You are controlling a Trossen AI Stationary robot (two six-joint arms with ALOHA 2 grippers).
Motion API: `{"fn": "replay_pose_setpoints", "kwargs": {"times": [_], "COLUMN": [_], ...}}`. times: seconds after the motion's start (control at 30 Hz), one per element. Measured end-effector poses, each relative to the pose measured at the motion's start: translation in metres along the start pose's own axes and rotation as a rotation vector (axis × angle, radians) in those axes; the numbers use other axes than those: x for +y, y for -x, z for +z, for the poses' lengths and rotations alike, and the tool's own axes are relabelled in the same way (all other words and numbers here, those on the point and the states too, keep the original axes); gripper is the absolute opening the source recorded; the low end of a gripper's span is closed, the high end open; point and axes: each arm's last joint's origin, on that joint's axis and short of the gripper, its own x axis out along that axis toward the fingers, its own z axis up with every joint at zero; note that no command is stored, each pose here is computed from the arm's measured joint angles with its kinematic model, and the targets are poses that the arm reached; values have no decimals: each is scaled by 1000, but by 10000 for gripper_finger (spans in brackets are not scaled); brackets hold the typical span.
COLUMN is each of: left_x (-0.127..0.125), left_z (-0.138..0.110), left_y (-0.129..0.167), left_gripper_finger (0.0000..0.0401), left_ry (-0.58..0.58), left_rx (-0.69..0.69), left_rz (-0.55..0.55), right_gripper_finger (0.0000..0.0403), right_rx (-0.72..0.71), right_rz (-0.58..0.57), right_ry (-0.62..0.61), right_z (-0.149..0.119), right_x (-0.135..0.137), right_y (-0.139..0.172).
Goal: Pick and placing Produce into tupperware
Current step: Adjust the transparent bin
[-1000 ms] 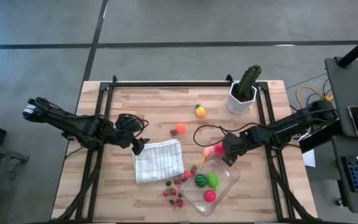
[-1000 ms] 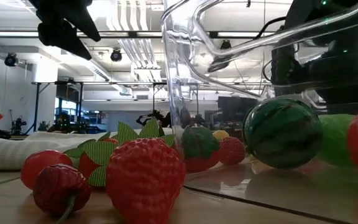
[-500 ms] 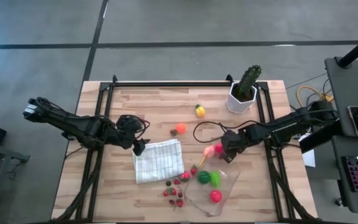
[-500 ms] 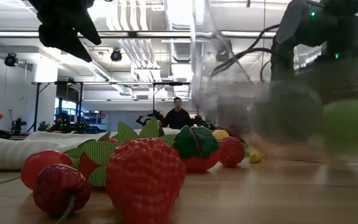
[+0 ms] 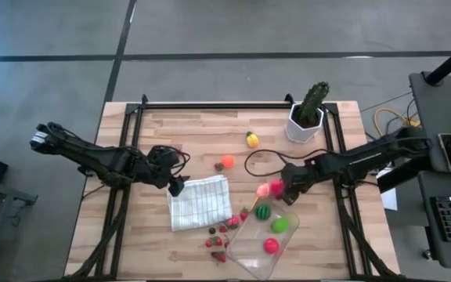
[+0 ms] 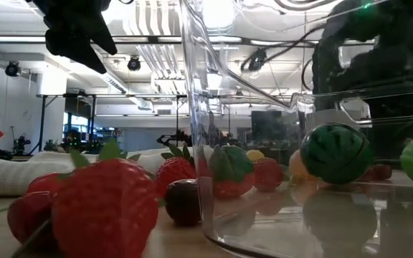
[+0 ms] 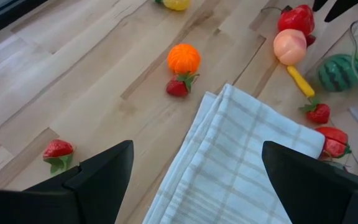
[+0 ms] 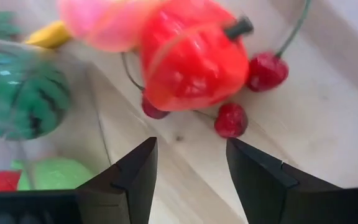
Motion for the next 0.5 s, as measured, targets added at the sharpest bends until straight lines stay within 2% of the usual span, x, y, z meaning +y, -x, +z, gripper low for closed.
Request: {"fn": "replay_pose_setpoints", "kwargs": {"times": [0.13, 0.23, 0.5], "left_x": [0, -1, -1], "left_z": [0, 0, 0], "left_y": [-1, -2, -2], "left_gripper_finger": [341, 341, 341], "left_ry": [-1, 1, 3], "left_rx": [2, 1, 0], "left_rz": [4, 3, 1], "right_gripper_finger": [185, 185, 185], "right_rx": [-95, -116, 25], "right_rz": [-10, -41, -76], "right_ry": [134, 207, 274], "right_z": [-3, -7, -25], "right_x": [-1, -7, -13], "right_y": [14, 21, 24]}}
